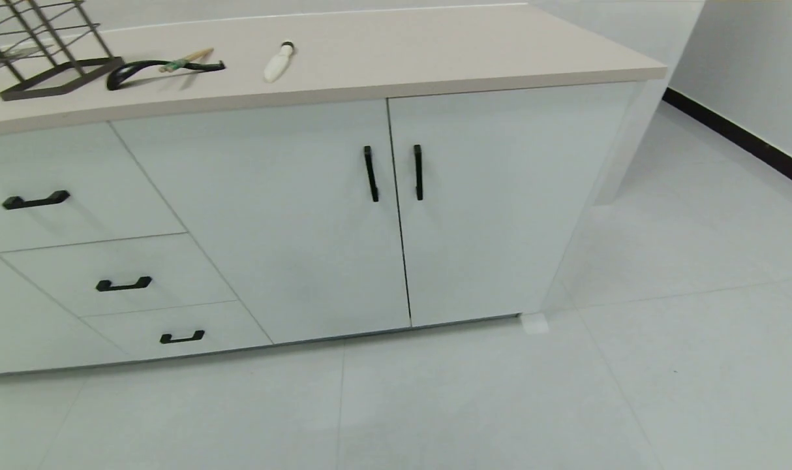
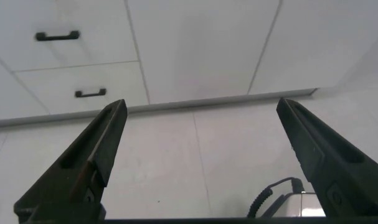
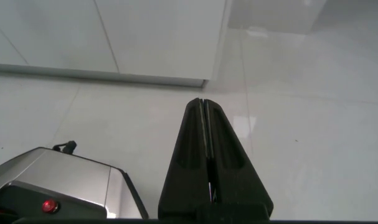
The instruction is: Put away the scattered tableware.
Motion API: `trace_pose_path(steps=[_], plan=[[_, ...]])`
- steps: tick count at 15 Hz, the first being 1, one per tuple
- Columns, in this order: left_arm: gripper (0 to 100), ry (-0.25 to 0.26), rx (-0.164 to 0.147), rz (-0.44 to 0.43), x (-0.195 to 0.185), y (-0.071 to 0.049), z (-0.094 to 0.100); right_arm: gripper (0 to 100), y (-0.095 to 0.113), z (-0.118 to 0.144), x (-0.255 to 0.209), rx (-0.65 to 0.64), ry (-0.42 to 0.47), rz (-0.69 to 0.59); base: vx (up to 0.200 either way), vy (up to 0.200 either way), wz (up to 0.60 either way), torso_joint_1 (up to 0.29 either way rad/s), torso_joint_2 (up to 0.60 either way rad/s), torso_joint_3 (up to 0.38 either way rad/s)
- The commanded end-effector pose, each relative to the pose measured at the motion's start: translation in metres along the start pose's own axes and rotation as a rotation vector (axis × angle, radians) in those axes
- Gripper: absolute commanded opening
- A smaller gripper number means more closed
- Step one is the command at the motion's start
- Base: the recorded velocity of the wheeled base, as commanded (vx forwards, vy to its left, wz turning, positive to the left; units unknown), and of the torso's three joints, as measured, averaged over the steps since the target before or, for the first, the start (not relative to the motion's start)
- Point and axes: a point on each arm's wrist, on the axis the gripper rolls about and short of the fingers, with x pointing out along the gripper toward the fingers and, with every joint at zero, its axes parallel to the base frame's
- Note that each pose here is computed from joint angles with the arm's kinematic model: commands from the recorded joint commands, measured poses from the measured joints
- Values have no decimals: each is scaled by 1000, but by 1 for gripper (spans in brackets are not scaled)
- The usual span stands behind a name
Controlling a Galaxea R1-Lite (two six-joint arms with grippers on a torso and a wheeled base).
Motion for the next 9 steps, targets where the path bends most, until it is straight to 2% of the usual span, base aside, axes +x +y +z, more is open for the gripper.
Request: trace_pose_path(steps=[1,8,9], plan=[[100,0,0,1,0,0,0,0,1,-1,-3,-10,-40,16,0,0,0,27,-115,-36],[100,0,0,2,0,0,0,0,1,-1,-5,1,-63,20,0,0,0,3,-112,-14],[100,0,0,2,0,0,0,0,1,-1,-5,0,-66,20,0,200,0,2,-56,2]])
